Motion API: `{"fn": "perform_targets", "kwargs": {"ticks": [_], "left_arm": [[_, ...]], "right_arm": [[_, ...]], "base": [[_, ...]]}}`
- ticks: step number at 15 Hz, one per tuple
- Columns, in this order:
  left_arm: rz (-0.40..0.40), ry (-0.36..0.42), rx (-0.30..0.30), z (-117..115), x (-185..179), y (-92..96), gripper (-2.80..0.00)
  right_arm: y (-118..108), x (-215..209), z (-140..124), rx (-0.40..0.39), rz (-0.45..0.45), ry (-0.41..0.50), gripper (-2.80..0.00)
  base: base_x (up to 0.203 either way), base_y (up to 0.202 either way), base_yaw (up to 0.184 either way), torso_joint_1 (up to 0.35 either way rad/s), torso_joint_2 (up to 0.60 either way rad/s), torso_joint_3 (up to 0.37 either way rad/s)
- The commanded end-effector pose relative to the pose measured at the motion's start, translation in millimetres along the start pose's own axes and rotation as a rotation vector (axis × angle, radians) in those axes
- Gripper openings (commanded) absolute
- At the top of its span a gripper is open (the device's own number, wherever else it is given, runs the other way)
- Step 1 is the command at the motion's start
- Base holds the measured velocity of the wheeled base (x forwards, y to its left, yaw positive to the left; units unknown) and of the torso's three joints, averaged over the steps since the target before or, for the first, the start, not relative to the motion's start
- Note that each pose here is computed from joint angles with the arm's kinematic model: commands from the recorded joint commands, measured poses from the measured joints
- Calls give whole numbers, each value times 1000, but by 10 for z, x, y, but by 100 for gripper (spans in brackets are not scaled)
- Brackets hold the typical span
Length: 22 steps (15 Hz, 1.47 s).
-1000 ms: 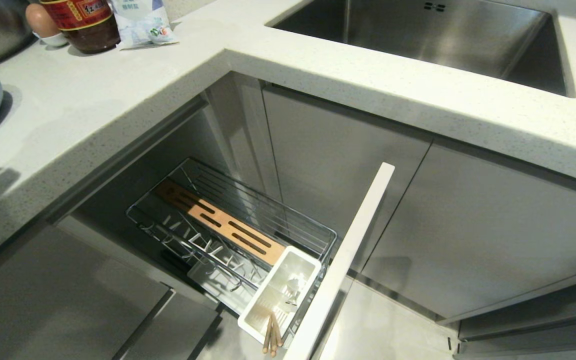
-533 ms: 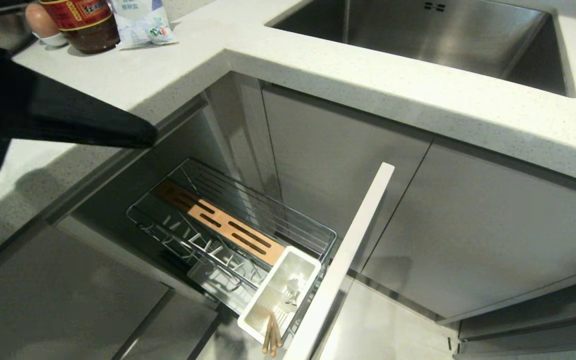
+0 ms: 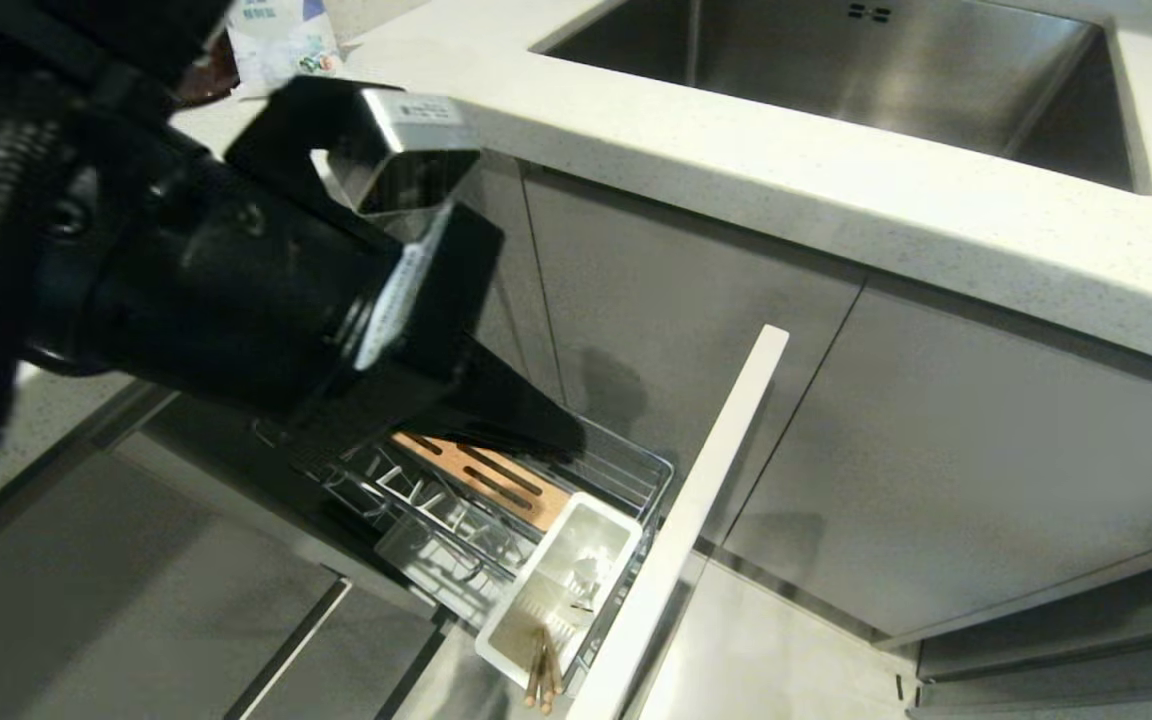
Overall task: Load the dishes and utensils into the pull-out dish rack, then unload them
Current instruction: Close the cupboard
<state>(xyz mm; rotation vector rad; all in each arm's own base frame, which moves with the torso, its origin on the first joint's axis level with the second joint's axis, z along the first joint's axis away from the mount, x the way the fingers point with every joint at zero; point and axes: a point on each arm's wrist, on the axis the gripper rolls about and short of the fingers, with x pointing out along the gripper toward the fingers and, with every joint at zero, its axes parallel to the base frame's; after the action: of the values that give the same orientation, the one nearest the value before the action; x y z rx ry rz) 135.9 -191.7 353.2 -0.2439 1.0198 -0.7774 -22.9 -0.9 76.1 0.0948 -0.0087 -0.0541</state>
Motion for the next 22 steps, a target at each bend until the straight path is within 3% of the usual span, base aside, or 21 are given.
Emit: {"fn": "perform_targets", "kwargs": {"ticks": [1, 5, 13, 16, 22], "left_arm": [[29, 90, 8, 0, 350, -61, -280], [46, 191, 2, -89, 718, -193, -280], [106, 277, 8, -144, 1120, -197, -280], [170, 270, 17, -153, 1156, -169, -280], [281, 182, 40, -138, 1099, -139, -280]], "right_arm": [[0, -2, 0, 1, 1, -3, -280], [0, -3, 0, 1, 1, -4, -280], [0, -3, 0, 1, 1, -4, -280], [0, -3, 0, 1, 0, -5, -280], [0, -3, 0, 1, 1, -4, -280]], "base": [[0, 0, 0, 0, 0, 0], [0, 0, 0, 0, 0, 0], [0, 0, 0, 0, 0, 0], [0, 0, 0, 0, 0, 0], [0, 0, 0, 0, 0, 0]]}}
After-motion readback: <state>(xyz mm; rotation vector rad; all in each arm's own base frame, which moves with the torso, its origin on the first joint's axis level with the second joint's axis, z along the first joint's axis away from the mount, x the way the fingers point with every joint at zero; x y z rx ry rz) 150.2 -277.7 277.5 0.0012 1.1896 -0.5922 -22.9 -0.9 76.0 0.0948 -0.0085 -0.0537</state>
